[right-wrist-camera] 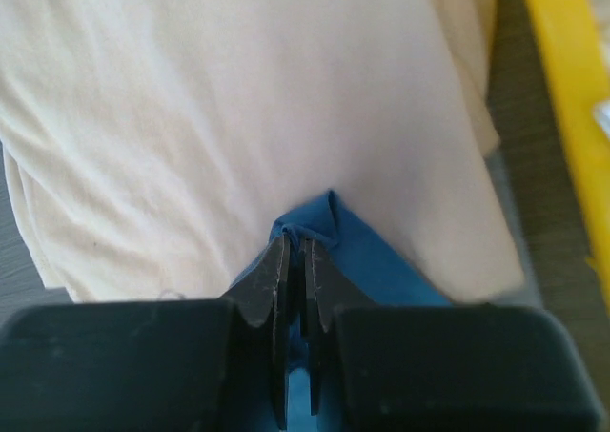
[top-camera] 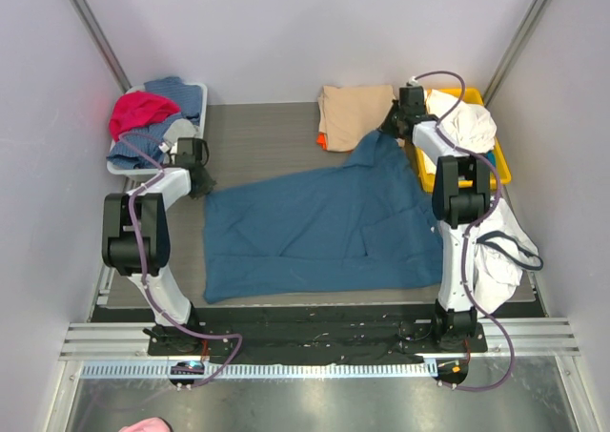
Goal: Fold and stack the t-shirts
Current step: Fold the tshirt
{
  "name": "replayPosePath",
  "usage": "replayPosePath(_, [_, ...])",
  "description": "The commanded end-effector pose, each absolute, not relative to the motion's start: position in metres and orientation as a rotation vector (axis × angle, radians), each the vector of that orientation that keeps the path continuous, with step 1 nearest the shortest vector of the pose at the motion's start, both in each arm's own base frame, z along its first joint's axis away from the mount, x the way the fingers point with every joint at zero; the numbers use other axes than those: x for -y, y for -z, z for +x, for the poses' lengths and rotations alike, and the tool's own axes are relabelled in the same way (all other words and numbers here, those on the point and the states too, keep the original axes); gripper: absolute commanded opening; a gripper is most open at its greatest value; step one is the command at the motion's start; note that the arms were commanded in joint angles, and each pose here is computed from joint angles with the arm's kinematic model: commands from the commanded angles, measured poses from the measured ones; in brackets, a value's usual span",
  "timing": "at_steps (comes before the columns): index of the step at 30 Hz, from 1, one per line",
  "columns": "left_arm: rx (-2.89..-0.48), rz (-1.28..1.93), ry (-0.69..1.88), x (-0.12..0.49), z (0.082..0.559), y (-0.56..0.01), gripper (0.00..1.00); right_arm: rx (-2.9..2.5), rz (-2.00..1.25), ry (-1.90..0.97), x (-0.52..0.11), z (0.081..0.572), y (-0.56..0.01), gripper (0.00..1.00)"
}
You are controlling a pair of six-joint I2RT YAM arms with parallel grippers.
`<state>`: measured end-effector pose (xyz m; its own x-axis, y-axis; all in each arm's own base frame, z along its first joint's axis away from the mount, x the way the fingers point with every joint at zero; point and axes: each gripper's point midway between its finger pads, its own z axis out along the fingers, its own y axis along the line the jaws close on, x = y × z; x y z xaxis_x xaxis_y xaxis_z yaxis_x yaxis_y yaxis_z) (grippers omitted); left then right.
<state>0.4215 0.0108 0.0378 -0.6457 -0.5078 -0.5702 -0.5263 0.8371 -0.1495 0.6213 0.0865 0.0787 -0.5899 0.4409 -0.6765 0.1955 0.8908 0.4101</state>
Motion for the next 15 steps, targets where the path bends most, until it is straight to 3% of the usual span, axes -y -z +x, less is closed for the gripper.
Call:
replayPosePath(1, [-2.288, -0.752, -0.056, -0.035, 0.435, -0.081, 0.00, -2.030, 0.455, -0.316, -0.066, 0.606, -0.175, 0.01])
replayPosePath(15, [-2.291, -0.693, 0.056, -0.030, 0.478, -0.092, 0.00, -2.060, 0.552, -0.311, -0.054, 0.501, -0.184, 0.01])
